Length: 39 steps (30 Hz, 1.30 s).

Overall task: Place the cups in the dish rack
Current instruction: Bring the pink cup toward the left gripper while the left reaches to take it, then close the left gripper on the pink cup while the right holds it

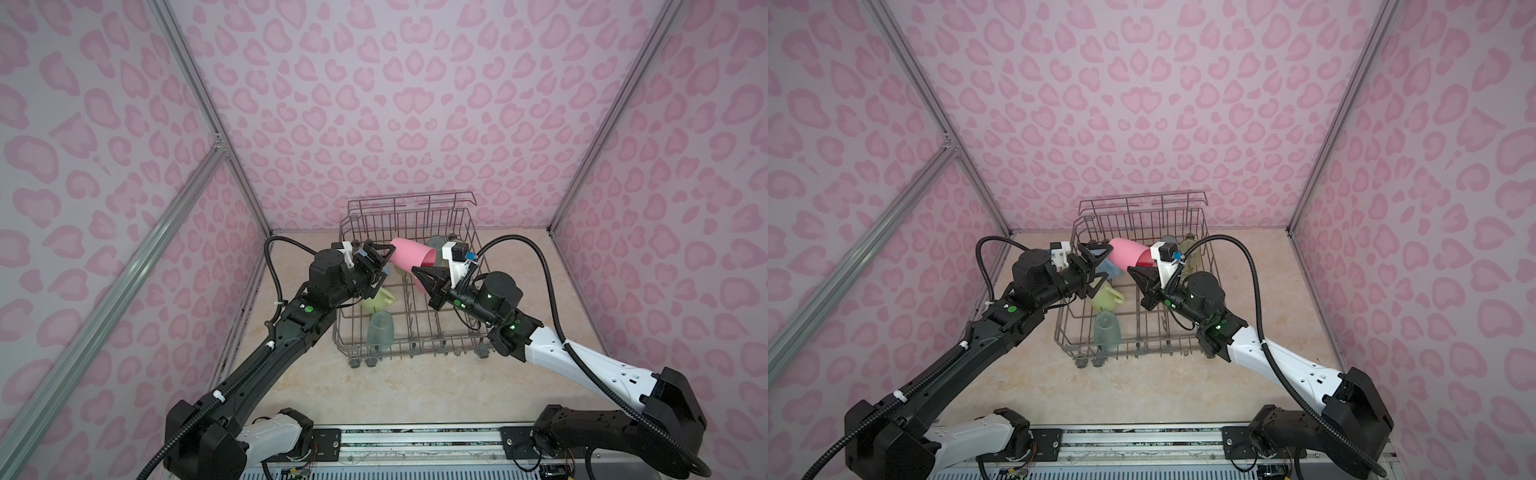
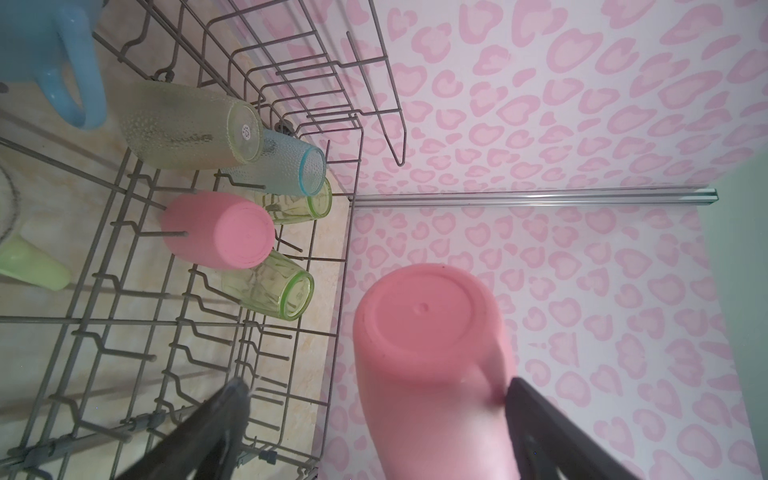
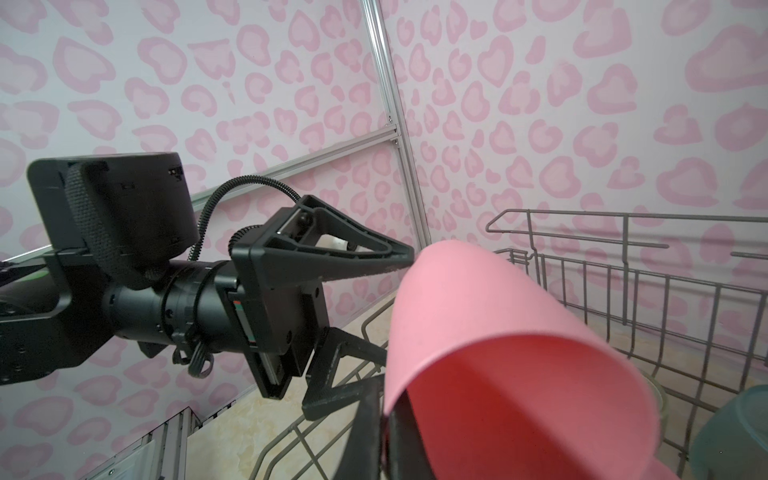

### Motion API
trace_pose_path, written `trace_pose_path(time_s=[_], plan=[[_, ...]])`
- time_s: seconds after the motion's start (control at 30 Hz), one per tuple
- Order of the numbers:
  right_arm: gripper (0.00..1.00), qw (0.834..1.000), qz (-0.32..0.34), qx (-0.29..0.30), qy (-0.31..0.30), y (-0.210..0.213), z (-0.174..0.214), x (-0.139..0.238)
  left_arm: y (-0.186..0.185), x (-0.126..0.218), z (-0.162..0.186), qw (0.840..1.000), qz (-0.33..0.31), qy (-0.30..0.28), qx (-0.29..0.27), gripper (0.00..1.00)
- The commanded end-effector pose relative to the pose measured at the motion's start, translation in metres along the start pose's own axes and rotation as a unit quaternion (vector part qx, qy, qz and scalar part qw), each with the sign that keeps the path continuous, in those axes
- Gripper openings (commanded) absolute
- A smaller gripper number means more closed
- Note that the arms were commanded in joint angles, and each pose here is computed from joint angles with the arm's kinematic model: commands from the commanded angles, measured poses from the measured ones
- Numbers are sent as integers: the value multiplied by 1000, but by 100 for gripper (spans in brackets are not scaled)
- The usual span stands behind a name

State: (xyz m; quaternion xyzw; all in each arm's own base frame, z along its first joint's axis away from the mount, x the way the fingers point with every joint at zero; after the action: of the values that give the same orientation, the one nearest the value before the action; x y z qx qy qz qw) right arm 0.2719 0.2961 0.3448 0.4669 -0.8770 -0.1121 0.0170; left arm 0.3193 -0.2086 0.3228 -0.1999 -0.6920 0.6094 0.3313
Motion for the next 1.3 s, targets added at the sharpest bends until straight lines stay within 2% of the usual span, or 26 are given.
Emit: trace_pose_path(time_s=[0.0, 0.23, 0.7, 1.1, 1.27], plan=[[0, 1000, -13, 12, -12, 6, -5, -1, -8, -1, -1, 1000, 27, -2, 11, 97], [0, 1000, -20, 16, -3, 9, -1, -3, -17, 2, -4, 999, 42, -10, 11, 98], [0, 999, -33, 16, 10, 12, 7, -13, -27, -8, -3, 997, 65, 12, 25, 99], [0, 999, -41, 15, 11, 13, 7, -22, -25, -12, -1, 997, 71, 22, 31, 91], [0, 999, -44, 13, 12, 14, 7, -22, -22, -14, -3, 997, 70, 20, 36, 83]])
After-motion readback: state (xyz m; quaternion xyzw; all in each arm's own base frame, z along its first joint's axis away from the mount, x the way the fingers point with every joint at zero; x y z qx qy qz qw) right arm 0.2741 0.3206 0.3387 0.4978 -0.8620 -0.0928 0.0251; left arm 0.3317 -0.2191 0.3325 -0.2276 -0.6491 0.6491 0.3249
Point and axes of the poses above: each gripper's point midway between its finger pads, its own x axis back along the fingers, its own y axis along the line the jaws close on, z = x × y, the point moved 3 cm from there along x, back along the fingers, and after that the axes turned 4 degrees about x, right-handed, at the moved point
